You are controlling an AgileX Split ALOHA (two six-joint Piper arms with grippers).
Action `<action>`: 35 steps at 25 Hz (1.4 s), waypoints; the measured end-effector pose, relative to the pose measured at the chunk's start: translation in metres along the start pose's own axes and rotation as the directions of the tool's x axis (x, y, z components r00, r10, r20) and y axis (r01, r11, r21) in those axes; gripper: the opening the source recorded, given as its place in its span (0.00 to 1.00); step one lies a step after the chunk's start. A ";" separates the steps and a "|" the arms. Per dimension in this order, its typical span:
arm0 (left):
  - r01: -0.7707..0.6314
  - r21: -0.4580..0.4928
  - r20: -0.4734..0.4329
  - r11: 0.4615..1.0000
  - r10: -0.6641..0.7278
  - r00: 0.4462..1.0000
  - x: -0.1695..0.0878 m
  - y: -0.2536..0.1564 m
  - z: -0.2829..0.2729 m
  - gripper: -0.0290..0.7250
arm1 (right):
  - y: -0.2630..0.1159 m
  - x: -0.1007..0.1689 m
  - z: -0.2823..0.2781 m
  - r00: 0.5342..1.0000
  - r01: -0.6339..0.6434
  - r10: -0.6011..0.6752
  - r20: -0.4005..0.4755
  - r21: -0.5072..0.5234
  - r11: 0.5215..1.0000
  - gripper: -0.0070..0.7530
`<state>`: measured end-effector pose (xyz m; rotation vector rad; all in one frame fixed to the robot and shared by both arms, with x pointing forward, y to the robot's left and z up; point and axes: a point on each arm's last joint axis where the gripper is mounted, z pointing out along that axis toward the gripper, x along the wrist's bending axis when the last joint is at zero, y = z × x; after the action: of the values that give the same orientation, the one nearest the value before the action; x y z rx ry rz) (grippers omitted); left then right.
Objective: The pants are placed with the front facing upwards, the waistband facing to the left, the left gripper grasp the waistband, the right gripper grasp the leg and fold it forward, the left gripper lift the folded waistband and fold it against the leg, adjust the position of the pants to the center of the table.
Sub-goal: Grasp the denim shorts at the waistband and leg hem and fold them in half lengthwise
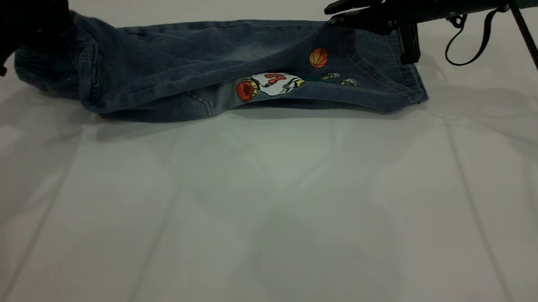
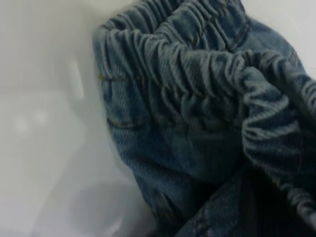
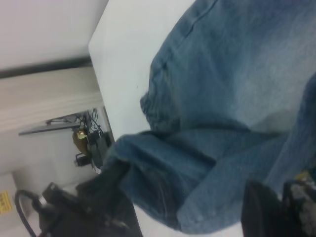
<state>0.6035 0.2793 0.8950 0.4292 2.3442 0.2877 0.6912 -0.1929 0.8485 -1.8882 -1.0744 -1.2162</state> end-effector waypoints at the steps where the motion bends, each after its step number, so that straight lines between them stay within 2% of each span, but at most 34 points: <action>1: 0.000 -0.003 0.002 1.000 0.000 1.000 -0.001 0.000 0.002 0.17 | -0.001 0.001 0.001 1.000 0.003 -0.003 0.000 0.004 1.000 0.07; 11: 0.000 -0.009 0.003 1.000 0.000 1.000 -0.010 -0.001 0.033 0.17 | -0.005 -0.001 0.002 0.999 0.042 -0.043 0.021 0.048 0.998 0.09; 15: -0.022 -0.020 0.013 1.000 0.022 1.000 -0.013 -0.001 0.044 0.21 | -0.008 0.000 0.002 0.998 0.060 -0.061 0.011 0.079 0.995 0.11; 17: -0.073 -0.018 0.024 0.997 0.074 0.997 -0.016 -0.002 0.048 0.27 | -0.009 0.000 0.002 0.998 0.068 -0.069 0.002 0.091 0.993 0.12; 22: -0.156 -0.013 0.049 0.988 0.157 0.986 -0.021 -0.002 0.050 0.61 | -0.019 0.006 0.005 0.995 0.093 -0.086 -0.053 0.160 0.983 0.23; 24: -0.163 -0.012 0.050 0.987 0.164 0.985 -0.021 -0.002 0.050 0.73 | -0.028 0.010 0.012 0.992 0.114 -0.101 -0.075 0.200 0.973 0.30; 26: -0.169 -0.013 0.052 0.986 0.169 0.984 -0.022 -0.002 0.050 0.81 | -0.041 0.014 0.022 0.987 0.149 -0.130 -0.092 0.243 0.958 0.36; 29: -0.182 -0.019 0.057 0.983 0.183 0.981 -0.022 -0.001 0.050 0.83 | -0.066 0.021 0.043 0.978 0.202 -0.176 -0.110 0.310 0.929 0.42; 31: -0.239 -0.019 0.071 0.971 0.239 0.968 -0.025 -0.001 0.048 0.81 | -0.087 0.024 0.060 0.973 0.230 -0.206 -0.104 0.351 0.908 0.44; 35: -0.444 -0.012 0.123 0.896 0.442 0.888 -0.041 0.002 0.029 0.77 | -0.116 0.027 0.091 0.941 0.320 -0.338 -0.018 0.369 0.872 0.44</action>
<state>0.6520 0.2677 0.9004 0.9684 2.1057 0.4427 0.6316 -0.0549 0.8497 -1.4894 -1.5803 -1.0562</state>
